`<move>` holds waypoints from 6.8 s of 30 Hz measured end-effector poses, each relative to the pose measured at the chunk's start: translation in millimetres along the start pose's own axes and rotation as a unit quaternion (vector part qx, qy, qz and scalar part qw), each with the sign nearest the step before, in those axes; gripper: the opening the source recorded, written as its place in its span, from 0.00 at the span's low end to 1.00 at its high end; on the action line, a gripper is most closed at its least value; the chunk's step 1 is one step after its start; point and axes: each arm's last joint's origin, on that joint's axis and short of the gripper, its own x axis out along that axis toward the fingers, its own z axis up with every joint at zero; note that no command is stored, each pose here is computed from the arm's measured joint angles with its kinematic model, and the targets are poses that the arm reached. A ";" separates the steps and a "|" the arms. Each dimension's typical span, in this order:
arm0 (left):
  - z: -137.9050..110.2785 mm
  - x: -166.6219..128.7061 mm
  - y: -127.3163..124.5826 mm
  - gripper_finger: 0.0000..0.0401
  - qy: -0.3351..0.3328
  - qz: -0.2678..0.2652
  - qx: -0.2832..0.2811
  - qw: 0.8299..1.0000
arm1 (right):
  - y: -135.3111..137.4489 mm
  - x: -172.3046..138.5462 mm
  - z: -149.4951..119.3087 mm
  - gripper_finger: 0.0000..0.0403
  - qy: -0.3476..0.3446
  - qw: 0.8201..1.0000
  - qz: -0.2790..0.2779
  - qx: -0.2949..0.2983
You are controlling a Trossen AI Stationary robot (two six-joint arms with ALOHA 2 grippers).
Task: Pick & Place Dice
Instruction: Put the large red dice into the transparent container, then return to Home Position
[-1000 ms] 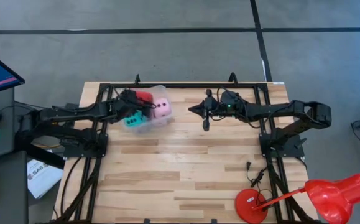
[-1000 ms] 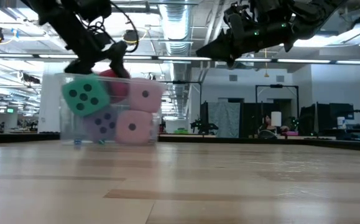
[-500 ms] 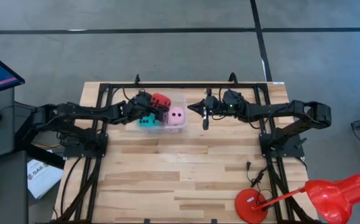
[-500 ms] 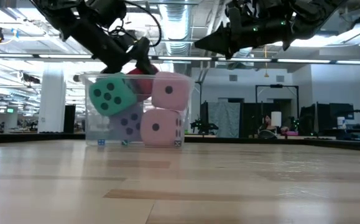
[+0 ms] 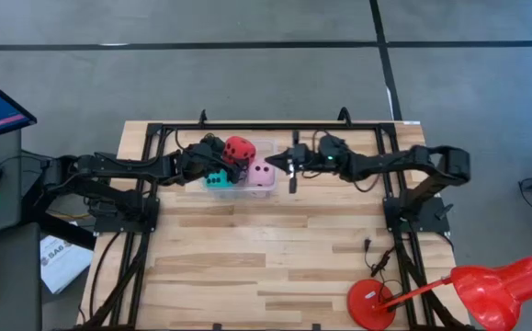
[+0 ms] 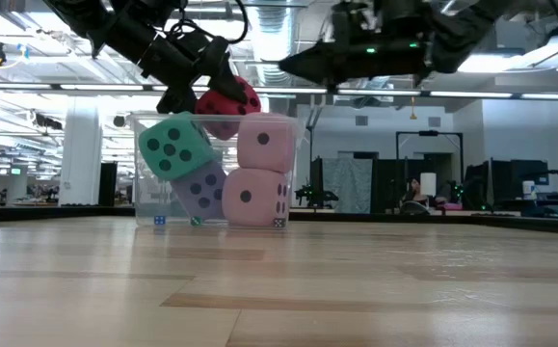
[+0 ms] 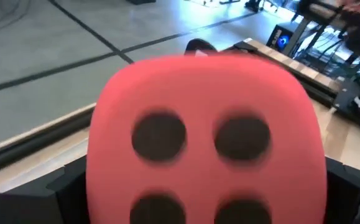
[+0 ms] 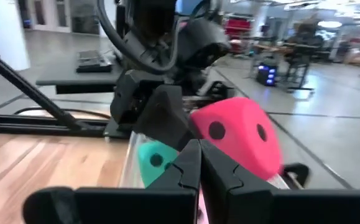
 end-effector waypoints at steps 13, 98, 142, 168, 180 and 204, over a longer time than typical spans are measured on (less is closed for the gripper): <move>-1.1 -0.4 -0.3 0.98 0.005 -0.001 0.031 0.999 | -11.8 68.7 37.6 0.00 0.072 0.996 0.059 -0.014; 15.4 -31.3 -0.4 0.98 -0.027 -0.021 0.061 0.998 | -33.5 88.5 66.4 0.00 0.075 0.994 0.068 -0.039; 24.8 -37.1 -2.5 0.98 -0.068 -0.060 0.199 0.976 | -52.3 59.8 73.9 0.00 0.163 0.984 0.036 -0.058; -3.7 -126.4 20.3 0.98 -0.156 -0.228 0.207 0.938 | -31.4 -43.8 71.7 0.00 0.132 0.988 0.019 -0.074; 6.3 -146.6 31.8 0.98 -0.218 -0.222 0.194 0.931 | -20.6 -86.4 86.9 0.00 0.109 0.991 0.014 -0.081; -29.8 -144.3 47.6 0.98 -0.193 -0.247 0.160 0.936 | -31.8 -127.7 82.6 0.00 0.196 0.980 -0.016 0.003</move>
